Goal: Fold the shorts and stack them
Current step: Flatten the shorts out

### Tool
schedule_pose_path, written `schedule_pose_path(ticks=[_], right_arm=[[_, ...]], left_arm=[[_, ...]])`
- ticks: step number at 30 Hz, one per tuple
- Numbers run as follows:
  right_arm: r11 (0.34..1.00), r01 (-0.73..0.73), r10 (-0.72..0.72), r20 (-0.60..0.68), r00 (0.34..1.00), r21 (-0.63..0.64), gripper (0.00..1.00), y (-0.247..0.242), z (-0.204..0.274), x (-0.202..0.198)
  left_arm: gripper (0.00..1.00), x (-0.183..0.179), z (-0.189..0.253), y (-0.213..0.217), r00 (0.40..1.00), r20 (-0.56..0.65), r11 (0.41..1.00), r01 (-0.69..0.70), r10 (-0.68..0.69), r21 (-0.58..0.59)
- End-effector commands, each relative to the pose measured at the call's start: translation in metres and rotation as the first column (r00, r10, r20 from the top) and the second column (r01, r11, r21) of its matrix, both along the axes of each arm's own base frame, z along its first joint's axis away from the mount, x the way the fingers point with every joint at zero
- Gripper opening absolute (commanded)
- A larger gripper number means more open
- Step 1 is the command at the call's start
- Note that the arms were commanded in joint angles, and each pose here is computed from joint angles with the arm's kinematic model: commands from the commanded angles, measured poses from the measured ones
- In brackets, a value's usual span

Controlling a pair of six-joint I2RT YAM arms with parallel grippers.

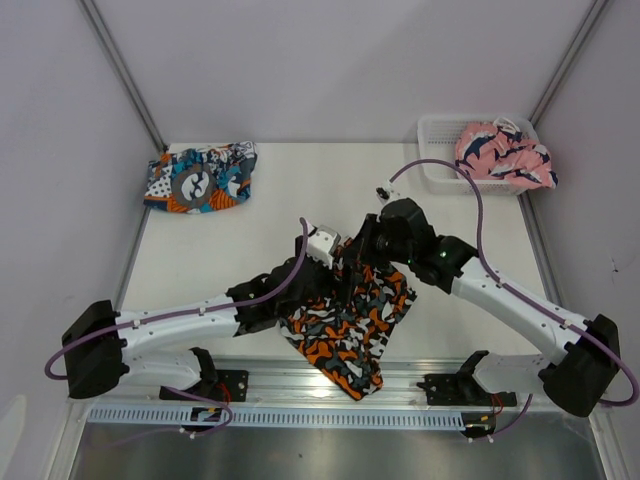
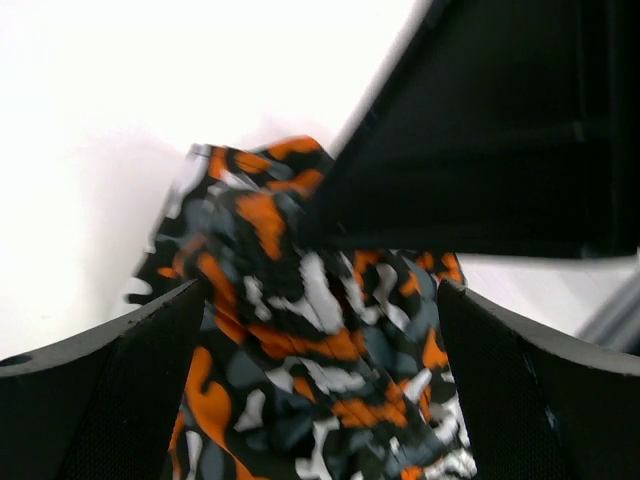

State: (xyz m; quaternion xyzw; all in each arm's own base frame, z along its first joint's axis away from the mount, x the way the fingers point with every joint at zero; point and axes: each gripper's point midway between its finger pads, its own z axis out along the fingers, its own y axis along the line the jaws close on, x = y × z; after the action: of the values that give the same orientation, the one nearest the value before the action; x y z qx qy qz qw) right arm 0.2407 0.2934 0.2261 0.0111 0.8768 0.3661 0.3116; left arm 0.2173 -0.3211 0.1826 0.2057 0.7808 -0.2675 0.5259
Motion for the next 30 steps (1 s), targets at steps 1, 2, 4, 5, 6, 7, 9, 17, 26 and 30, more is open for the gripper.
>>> schedule_pose_path(ticks=[1,2,4,5,6,7,9,17,26,30], right_arm=[[0.999,0.024,-0.025,0.035,0.999,0.037,0.00,0.004,0.023,-0.001],[0.999,0.024,-0.025,0.033,0.999,0.039,0.00,0.005,0.023,-0.001],[0.999,0.021,-0.023,0.033,0.999,0.039,0.00,0.007,0.023,-0.002],[0.999,0.021,-0.022,0.028,0.999,0.039,0.00,0.008,0.022,-0.003],[0.999,0.024,-0.025,0.024,0.999,0.042,0.00,0.009,0.023,-0.004],[0.999,0.025,-0.027,0.025,0.999,0.046,0.00,0.010,0.024,-0.003],[0.998,0.025,-0.026,0.028,0.999,0.051,0.00,0.011,0.025,-0.004],[0.999,0.019,-0.022,0.056,0.998,0.045,0.44,0.007,0.036,-0.006],[0.990,0.138,-0.131,0.154,0.979,-0.035,0.68,-0.072,0.038,0.007],[0.997,0.016,-0.005,0.146,0.989,-0.076,0.67,-0.069,0.003,-0.009]], left_arm=[[0.99,0.022,0.032,0.013,0.982,0.082,0.985,-0.169,0.172,-0.037],[0.99,0.024,0.031,0.017,0.978,0.085,0.982,-0.188,0.190,-0.027],[0.99,0.028,0.029,0.022,0.971,0.100,0.976,-0.216,0.215,-0.007],[0.98,0.028,0.029,0.021,0.972,0.104,0.977,-0.213,0.212,-0.002],[0.97,0.029,0.033,0.018,0.973,0.106,0.978,-0.207,0.207,-0.004],[0.91,0.030,0.028,0.016,0.973,0.103,0.978,-0.208,0.206,0.015],[0.83,0.031,0.023,0.016,0.974,0.099,0.977,-0.208,0.203,0.039],[0.05,0.029,0.017,0.015,0.978,0.116,0.982,-0.182,0.175,0.049],[0.00,-0.008,0.089,0.061,0.982,0.191,1.000,0.003,0.002,-0.029],[0.00,-0.030,0.168,0.109,0.955,0.288,0.976,0.000,0.064,-0.218]])
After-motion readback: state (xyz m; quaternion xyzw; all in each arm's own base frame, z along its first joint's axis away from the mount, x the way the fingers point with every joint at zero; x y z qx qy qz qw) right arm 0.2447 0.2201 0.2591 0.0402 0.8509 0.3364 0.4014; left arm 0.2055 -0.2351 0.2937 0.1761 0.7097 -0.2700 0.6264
